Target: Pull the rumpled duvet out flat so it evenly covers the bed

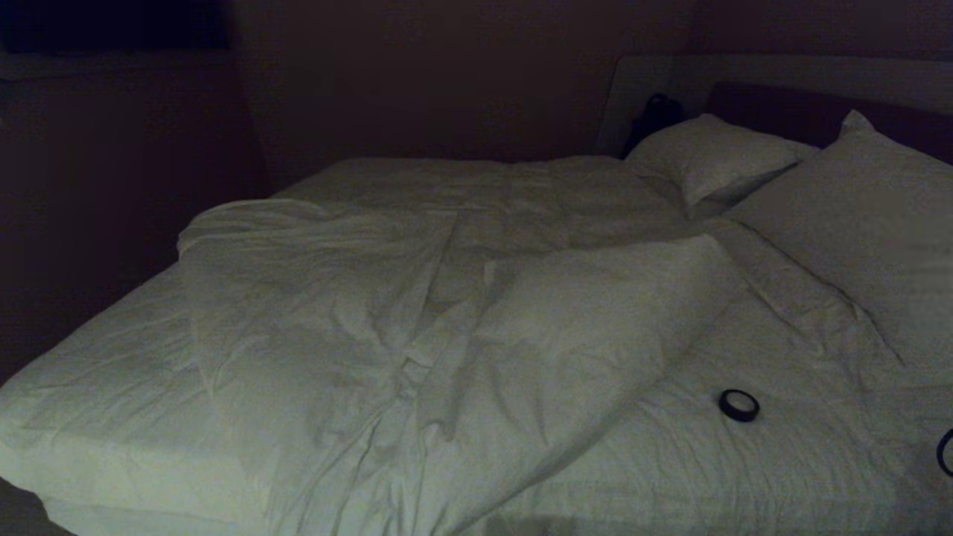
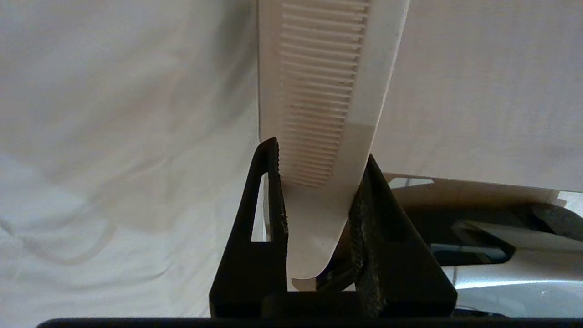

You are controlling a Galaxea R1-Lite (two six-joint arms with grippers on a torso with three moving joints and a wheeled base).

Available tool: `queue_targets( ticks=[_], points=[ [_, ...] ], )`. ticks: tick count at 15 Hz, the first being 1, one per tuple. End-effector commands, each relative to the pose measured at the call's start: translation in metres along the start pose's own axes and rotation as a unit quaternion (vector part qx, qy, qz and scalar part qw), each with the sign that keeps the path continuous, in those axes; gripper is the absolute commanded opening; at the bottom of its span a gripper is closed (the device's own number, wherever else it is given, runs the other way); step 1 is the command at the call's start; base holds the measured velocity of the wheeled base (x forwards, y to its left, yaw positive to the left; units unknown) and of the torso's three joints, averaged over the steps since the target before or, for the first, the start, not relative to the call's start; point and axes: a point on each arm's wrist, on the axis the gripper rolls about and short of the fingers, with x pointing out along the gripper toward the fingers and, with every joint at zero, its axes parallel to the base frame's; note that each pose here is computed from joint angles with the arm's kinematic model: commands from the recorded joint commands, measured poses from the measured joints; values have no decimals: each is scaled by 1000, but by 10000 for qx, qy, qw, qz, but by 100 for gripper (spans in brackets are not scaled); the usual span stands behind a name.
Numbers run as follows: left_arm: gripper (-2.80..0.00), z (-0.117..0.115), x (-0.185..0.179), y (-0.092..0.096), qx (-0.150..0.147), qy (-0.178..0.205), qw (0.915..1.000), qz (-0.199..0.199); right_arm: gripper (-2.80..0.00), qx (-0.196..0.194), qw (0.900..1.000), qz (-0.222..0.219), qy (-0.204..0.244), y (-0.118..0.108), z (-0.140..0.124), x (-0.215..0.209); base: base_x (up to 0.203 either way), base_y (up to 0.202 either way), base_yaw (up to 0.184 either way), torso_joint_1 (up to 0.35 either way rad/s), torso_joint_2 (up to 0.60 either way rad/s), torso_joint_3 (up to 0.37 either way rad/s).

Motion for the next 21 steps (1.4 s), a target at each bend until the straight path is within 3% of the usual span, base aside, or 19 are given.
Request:
queue_targets(
  ticks=[1,14,21],
  points=[
    [-280,0,0,0,-1,-4,10000,1,-280,103,9999,-65,26,-5,2,3,0,0,0,0,0,0],
    [-280,0,0,0,-1,-4,10000,6,-280,294,9964,-695,-374,-22,11,24,0,0,0,0,0,0],
    [-280,0,0,0,-1,3,10000,5,-280,293,9954,-798,-450,-23,12,29,0,0,0,0,0,0]
  ],
)
